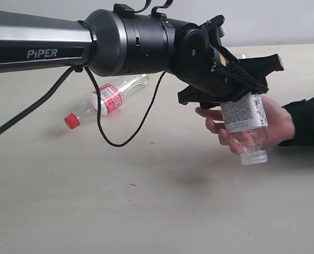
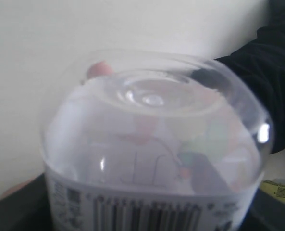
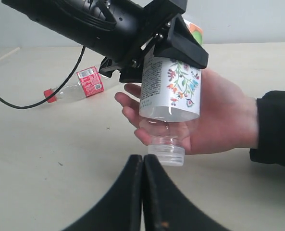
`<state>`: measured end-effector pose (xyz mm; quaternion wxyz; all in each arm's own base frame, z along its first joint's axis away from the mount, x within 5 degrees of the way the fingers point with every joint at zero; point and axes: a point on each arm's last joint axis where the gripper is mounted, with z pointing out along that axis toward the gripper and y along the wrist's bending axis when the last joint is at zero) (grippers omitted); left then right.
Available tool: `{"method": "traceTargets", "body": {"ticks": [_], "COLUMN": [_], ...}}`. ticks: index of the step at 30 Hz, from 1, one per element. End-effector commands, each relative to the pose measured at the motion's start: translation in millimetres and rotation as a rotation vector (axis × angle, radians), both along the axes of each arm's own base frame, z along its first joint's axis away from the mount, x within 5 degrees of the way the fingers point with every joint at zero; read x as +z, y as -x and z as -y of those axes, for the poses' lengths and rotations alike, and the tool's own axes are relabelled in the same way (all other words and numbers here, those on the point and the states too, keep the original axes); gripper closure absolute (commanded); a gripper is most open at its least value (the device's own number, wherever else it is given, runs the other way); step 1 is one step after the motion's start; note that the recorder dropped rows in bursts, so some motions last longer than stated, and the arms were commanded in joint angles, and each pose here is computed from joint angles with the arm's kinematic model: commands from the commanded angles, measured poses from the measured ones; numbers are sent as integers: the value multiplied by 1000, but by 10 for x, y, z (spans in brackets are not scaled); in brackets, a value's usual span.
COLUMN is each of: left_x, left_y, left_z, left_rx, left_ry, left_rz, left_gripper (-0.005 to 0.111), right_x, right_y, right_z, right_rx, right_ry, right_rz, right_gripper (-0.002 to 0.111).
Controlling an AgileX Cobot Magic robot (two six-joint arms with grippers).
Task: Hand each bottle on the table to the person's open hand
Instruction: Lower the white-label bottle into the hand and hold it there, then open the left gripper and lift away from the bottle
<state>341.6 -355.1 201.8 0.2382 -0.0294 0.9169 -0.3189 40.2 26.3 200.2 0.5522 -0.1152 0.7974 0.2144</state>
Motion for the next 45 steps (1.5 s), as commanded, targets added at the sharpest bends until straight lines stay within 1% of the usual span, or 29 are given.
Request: {"method": "traceTargets", "body": {"ticks": [1,7,9,21,32,36,41,45], "left_x": [73,68,68,68,115,219,403,788], "left_y": [-33,-31,-31,-31,-47,-89,-155,-202], "left_z": [-1,-5,-5,-5,-11,-102,-237,-458], "left_rx": [-7,-10,-20,-25,-18,-3,8,35], "left_ry": [8,0,-7,-11,7,9,17,51], "left_rz": [48,48,56,61,81,85,124,198], "left_gripper": [46,33,31,31,31,31,31,32], "right_x": [-1,-1,-1,-1,-1,-1,-1,-1], "right_y": [-3,-3,-3,-3,-3,-3,-3,-3], "right_z": [0,0,0,0,0,0,0,0], "right_rx": [-2,-2,-2,-2,-2,-2,-2,-2], "right_ry": [-5,-5,-5,-5,-5,-5,-5,-5], "right_rz": [12,12,12,12,12,12,12,12], "right_gripper": [108,108,108,108,108,108,108,108]}}
